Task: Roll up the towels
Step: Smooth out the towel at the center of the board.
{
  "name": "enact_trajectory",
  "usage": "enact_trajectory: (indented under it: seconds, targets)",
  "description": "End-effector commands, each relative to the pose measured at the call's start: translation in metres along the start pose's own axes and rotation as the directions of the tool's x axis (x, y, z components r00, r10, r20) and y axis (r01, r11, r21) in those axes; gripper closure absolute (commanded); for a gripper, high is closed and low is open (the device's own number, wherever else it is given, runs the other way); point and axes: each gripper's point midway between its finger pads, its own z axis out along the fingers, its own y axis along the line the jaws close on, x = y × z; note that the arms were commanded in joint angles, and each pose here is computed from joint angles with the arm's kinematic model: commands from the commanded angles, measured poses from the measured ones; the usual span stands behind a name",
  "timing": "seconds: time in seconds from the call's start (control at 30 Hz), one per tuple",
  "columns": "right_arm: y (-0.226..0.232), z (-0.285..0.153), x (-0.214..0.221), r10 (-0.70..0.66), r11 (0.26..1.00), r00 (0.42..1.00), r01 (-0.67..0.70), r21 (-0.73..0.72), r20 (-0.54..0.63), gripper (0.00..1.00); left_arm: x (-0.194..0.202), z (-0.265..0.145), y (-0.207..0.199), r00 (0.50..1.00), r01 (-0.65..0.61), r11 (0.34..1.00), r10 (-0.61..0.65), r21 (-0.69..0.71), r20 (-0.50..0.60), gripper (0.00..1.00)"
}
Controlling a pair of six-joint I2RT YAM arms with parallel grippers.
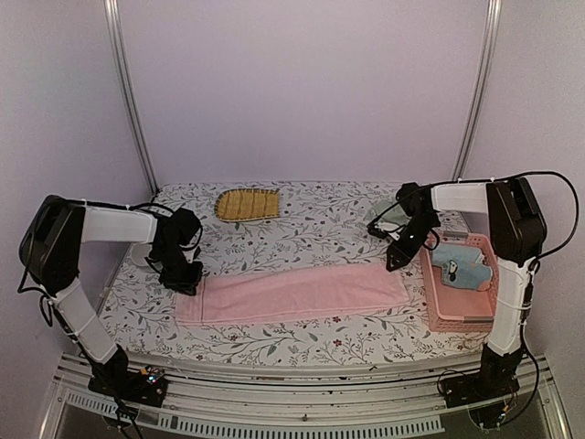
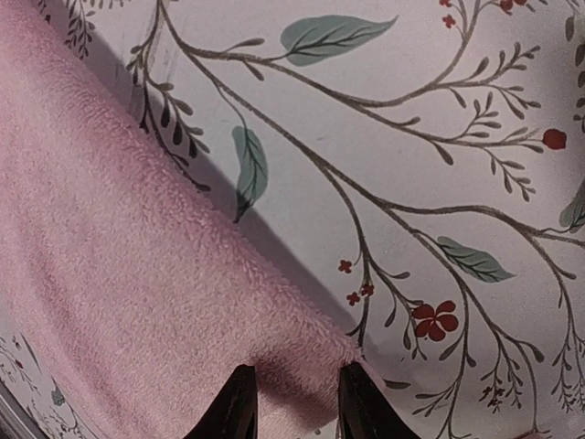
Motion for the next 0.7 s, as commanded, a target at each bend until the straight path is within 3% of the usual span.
enact_trajectory:
  seconds: [0.0, 0.17, 0.3, 0.53, 0.67]
  targets:
    - [-0.033, 0.008, 0.001, 0.055, 0.987, 0.998, -0.048, 0.153, -0.041, 0.65, 0.004, 0.012, 0.027, 0.999, 0.049, 0.992, -0.049, -0.116, 0.003, 0.9]
    - [-0.053, 0.005, -0.009, 0.096, 0.968, 0.995, -0.086, 0.234, -0.031, 0.64, 0.005, 0.019, 0.028, 0.999, 0.049, 0.992, -0.05, -0.118, -0.009, 0.9]
    - [-0.07, -0.002, -0.029, 0.095, 0.953, 0.995, -0.096, 0.289, 0.017, 0.63, -0.004, 0.011, 0.014, 0.997, 0.066, 0.997, -0.065, -0.035, 0.029, 0.9]
    - [-0.096, -0.023, -0.083, 0.058, 0.94, 0.992, -0.092, 0.328, 0.114, 0.63, -0.042, -0.046, -0.032, 0.969, 0.041, 0.97, -0.097, 0.241, 0.226, 0.83]
    - [-0.081, -0.054, -0.106, 0.045, 0.958, 0.979, -0.098, 0.27, 0.196, 0.63, -0.051, -0.066, -0.04, 0.946, 0.033, 0.953, -0.127, 0.3, 0.297, 0.81]
